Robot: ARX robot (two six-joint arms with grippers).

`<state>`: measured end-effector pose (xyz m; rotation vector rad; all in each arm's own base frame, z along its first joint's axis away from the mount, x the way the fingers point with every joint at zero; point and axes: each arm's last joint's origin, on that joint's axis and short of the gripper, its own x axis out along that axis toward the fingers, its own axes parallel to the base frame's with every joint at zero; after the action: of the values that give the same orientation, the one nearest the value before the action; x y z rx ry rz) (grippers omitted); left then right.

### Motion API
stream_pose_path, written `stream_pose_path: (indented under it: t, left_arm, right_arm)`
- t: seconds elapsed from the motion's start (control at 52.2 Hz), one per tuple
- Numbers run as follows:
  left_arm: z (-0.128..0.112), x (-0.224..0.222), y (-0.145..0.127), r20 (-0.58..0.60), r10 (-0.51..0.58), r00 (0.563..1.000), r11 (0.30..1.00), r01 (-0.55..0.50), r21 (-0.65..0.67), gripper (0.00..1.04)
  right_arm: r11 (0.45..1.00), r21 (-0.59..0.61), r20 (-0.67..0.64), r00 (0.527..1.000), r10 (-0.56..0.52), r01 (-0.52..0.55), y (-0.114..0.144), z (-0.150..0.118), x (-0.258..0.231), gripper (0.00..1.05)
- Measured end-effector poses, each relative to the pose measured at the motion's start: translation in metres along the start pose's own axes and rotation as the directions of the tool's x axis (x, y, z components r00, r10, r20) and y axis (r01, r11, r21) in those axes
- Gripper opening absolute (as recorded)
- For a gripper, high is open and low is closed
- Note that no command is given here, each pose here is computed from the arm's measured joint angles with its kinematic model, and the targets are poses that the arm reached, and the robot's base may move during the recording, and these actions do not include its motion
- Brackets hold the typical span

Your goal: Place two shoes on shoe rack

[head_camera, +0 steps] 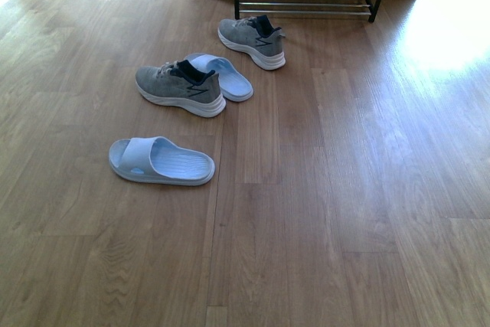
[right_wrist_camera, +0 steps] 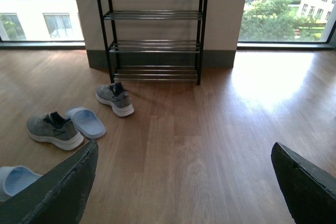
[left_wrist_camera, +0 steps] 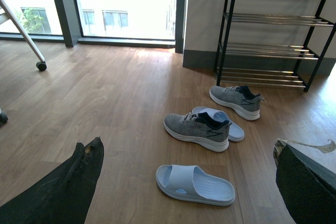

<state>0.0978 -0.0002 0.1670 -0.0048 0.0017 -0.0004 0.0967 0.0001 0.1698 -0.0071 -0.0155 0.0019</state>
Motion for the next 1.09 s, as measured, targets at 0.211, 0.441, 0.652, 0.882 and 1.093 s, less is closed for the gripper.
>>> stream_pose_path:
  t: [0.211,0.441,0.652,0.882,1.093]
  left_arm:
    - [0.0000,0.0000,0.0000,0.000,0.000,1.000,1.000,0.000,0.000,0.95]
    - [0.0000,0.0000,0.0000,0.000,0.000,1.000,1.000,0.000,0.000,0.95]
    - [0.0000,0.0000,0.0000,0.000,0.000,1.000,1.000,0.000,0.000,0.95]
    - [0.0000,0.0000,0.0000,0.000,0.000,1.000,1.000,0.000,0.000,0.95]
    - [0.0000,0.0000,0.0000,0.000,0.000,1.000,1.000,0.000,0.000,0.95]
  right_arm:
    - [1.000,0.000,0.000,1.000,0.000,0.000,0.0000,0.0000,0.0000,0.96]
    - [1.000,0.000,0.000,1.000,0.000,0.000,0.0000,0.0000,0.0000,0.96]
    - [1.000,0.000,0.000,1.000,0.000,0.000,0.0000,0.0000,0.0000,0.96]
    - [1.000,0.000,0.000,1.000,0.000,0.000,0.0000,0.0000,0.0000,0.96]
    - [1.000,0.000,0.000,1.000,0.000,0.000,0.0000,0.0000,0.0000,0.96]
